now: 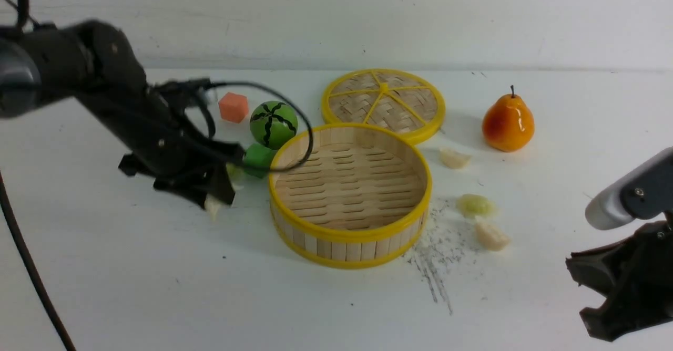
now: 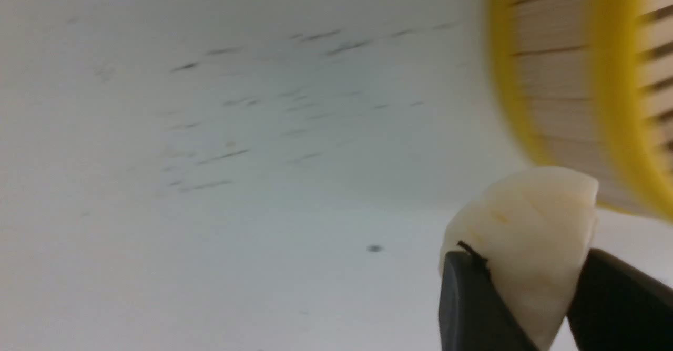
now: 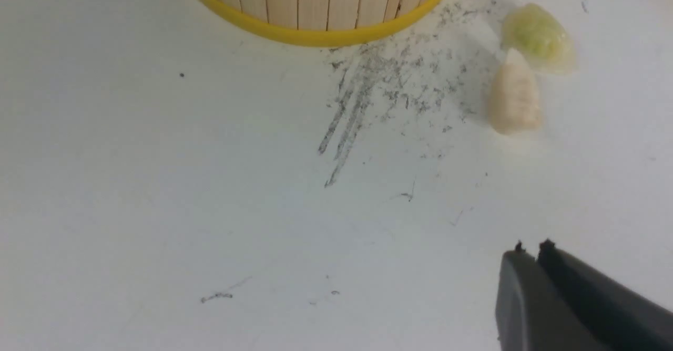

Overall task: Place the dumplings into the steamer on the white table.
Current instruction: 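Place the dumpling into the bamboo steamer basket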

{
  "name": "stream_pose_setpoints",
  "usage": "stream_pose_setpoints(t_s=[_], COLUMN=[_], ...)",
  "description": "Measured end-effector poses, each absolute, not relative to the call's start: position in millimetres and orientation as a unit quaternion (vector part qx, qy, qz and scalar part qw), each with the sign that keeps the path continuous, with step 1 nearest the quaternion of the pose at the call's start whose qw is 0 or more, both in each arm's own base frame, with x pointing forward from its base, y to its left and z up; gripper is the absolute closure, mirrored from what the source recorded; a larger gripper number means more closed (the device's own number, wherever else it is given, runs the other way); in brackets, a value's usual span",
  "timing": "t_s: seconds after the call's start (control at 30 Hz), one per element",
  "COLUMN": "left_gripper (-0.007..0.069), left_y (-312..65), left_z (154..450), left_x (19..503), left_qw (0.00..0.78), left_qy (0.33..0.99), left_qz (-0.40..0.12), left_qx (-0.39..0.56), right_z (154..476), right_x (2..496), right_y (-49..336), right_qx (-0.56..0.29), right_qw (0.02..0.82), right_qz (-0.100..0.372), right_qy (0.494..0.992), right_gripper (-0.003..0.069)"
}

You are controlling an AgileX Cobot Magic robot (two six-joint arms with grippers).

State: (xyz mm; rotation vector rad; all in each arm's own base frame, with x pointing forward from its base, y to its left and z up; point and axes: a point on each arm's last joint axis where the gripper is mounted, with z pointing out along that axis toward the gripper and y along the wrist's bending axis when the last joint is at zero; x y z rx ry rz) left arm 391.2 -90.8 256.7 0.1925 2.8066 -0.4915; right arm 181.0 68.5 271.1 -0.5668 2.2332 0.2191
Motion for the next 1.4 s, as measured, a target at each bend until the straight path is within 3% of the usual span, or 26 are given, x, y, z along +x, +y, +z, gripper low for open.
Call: stream_pose_setpoints(t_s=[0.03,0.07,0.2,0.3,0.33,0.5,0.83,1.07,1.27,1.4], left_gripper=[0.0386,0.0386,0.0386,0.0387,0.0387,0.0387,0.0391,0.0379,0.0251,0.0243], left_y=[-94.0,-113.9,-151.1,-175.5,-198.1,-229.0,-232.4,-233.1,-232.1,-229.1], left_z=[266.4,295.4,320.0,313.6,299.7,250.9,204.1,204.5,206.0,239.1], left_x=[392.5,395.8,404.4,417.4,431.9,460.6,477.8,478.6,476.0,469.9], left_qw=[0.145,0.159,0.2,0.214,0.229,0.255,0.255,0.258,0.245,0.255], left_qy=[0.971,0.964,0.954,0.957,0.959,0.961,0.966,0.965,0.968,0.965], left_qz=[-0.177,-0.192,-0.187,-0.163,-0.14,-0.09,-0.037,-0.042,-0.044,-0.053], left_qx=[0.068,0.092,0.124,0.11,0.087,0.054,0.017,0.011,-0.014,-0.022], right_z=[271.1,271.2,271.2,271.3,271.5,271.9,272.6,272.6,272.6,272.7], right_x=[181.0,181.2,181.2,181.1,180.9,180.5,180.1,180.2,180.2,180.3], right_y=[68.5,68.5,68.5,68.9,69.5,71.1,72.9,72.9,72.9,72.9], right_qx=[-0.224,-0.224,-0.224,-0.221,-0.215,-0.202,-0.185,-0.185,-0.185,-0.185], right_qw=[0.402,0.403,0.403,0.403,0.402,0.401,0.4,0.4,0.4,0.401], right_qz=[0.087,0.087,0.087,0.091,0.097,0.113,0.132,0.132,0.132,0.132], right_qy=[0.884,0.883,0.883,0.884,0.884,0.886,0.888,0.888,0.888,0.888], right_gripper=[0.0621,0.062,0.0618,0.0617,0.0615,0.061,0.0597,0.0589,0.0585,0.0578])
